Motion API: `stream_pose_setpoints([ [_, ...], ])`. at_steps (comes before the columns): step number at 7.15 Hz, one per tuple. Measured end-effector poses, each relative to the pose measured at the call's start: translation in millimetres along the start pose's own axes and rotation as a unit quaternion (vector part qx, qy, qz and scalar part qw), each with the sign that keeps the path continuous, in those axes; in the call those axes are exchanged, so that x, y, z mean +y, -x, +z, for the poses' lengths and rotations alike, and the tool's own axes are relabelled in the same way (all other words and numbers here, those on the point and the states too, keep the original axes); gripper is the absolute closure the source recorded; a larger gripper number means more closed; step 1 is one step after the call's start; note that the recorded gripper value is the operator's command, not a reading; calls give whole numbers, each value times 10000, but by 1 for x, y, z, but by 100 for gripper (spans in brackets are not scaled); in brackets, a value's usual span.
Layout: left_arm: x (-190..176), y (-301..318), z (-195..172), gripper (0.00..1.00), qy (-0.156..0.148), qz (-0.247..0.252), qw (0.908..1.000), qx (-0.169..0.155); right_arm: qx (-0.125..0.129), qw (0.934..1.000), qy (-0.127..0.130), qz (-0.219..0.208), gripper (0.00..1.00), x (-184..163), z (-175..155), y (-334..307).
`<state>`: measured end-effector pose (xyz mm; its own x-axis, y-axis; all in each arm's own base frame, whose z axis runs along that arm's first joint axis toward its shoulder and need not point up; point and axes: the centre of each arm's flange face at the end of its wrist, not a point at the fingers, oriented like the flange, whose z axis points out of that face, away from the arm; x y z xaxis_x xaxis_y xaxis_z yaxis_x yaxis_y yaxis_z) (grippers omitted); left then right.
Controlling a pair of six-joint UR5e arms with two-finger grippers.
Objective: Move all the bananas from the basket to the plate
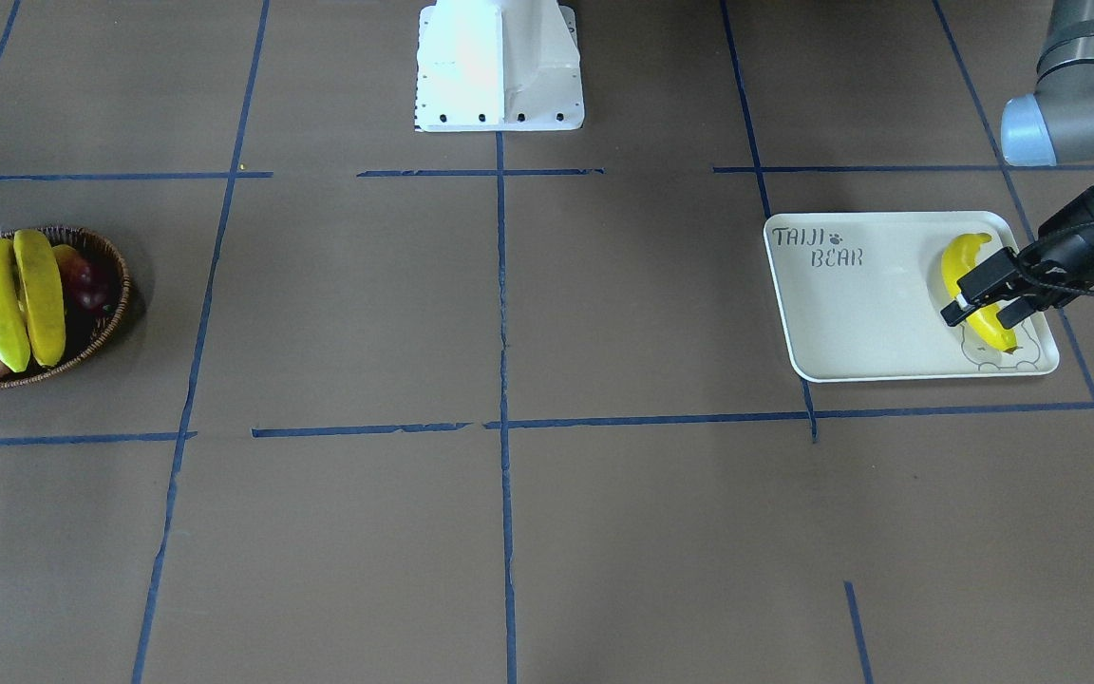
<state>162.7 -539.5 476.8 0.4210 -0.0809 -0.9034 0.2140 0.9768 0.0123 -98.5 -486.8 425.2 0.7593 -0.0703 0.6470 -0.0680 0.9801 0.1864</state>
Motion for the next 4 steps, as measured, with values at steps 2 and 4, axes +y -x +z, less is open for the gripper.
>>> stream_pose_setpoints([
  [2,-10,-70,11,0,94,-326,9989,334,-867,9962,101,49,98,-43,-13,86],
  [4,-4,-163,30,0,376,-792,9936,709,-1478,9886,212,199,98,-58,-30,201],
])
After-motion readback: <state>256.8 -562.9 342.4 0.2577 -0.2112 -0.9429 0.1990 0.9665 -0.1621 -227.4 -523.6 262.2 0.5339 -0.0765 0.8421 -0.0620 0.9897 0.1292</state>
